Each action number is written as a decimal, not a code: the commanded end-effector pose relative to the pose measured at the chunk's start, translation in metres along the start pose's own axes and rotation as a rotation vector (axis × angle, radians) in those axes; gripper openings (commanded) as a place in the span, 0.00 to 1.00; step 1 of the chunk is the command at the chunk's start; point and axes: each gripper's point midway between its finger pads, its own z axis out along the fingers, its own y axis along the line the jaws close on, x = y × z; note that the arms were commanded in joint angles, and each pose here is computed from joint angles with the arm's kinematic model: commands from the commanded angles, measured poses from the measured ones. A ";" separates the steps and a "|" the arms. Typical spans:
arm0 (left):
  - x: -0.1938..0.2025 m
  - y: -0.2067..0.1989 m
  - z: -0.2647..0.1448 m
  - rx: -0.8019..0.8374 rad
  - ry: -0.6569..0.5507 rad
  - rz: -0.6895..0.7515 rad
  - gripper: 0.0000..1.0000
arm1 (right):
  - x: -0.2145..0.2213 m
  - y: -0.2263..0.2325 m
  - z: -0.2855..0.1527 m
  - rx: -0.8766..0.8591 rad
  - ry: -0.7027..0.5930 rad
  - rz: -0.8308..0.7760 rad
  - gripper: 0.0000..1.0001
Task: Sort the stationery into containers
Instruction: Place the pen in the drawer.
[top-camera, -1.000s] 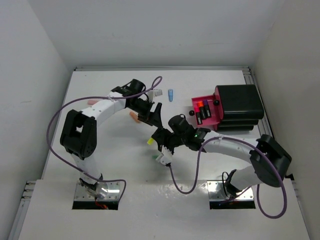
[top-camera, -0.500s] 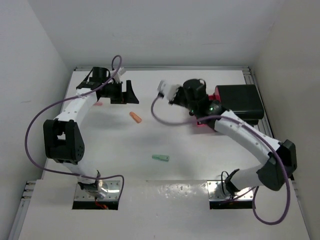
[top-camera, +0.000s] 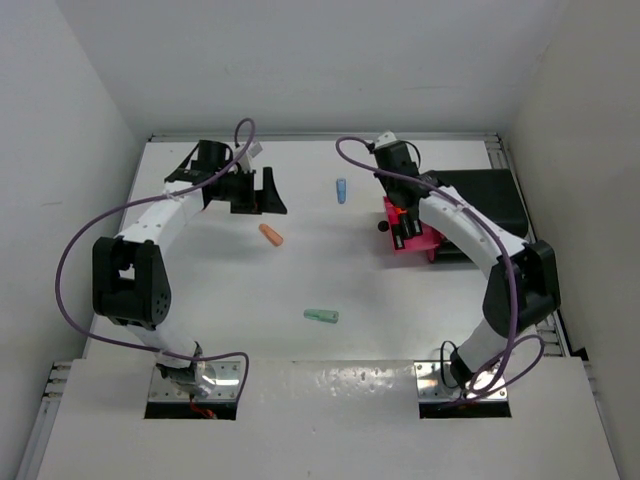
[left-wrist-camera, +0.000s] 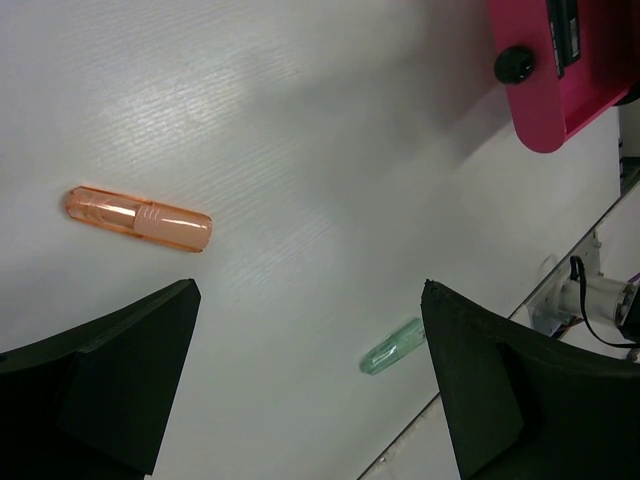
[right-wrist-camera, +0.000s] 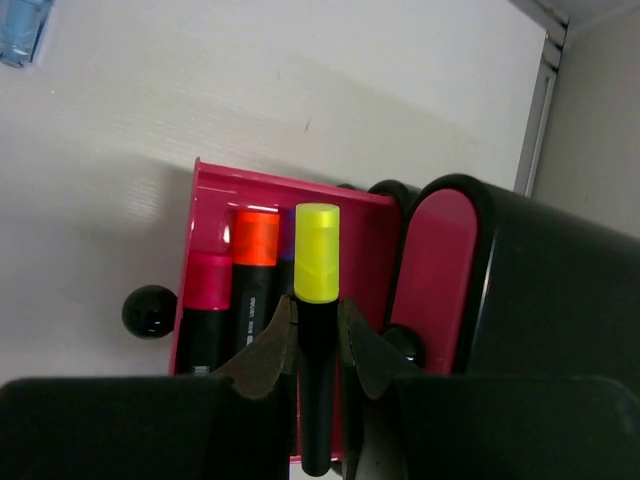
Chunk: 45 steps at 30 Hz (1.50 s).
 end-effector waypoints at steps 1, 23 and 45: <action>-0.009 -0.012 -0.006 0.021 -0.044 0.016 1.00 | -0.017 -0.012 -0.004 0.061 -0.018 0.139 0.00; -0.001 -0.023 0.009 0.063 0.001 0.005 1.00 | 0.021 -0.016 0.032 0.354 0.097 -0.131 0.34; -0.012 -0.115 0.089 0.268 -0.145 -0.017 0.00 | -0.038 -0.082 -0.046 0.131 -0.130 0.171 0.00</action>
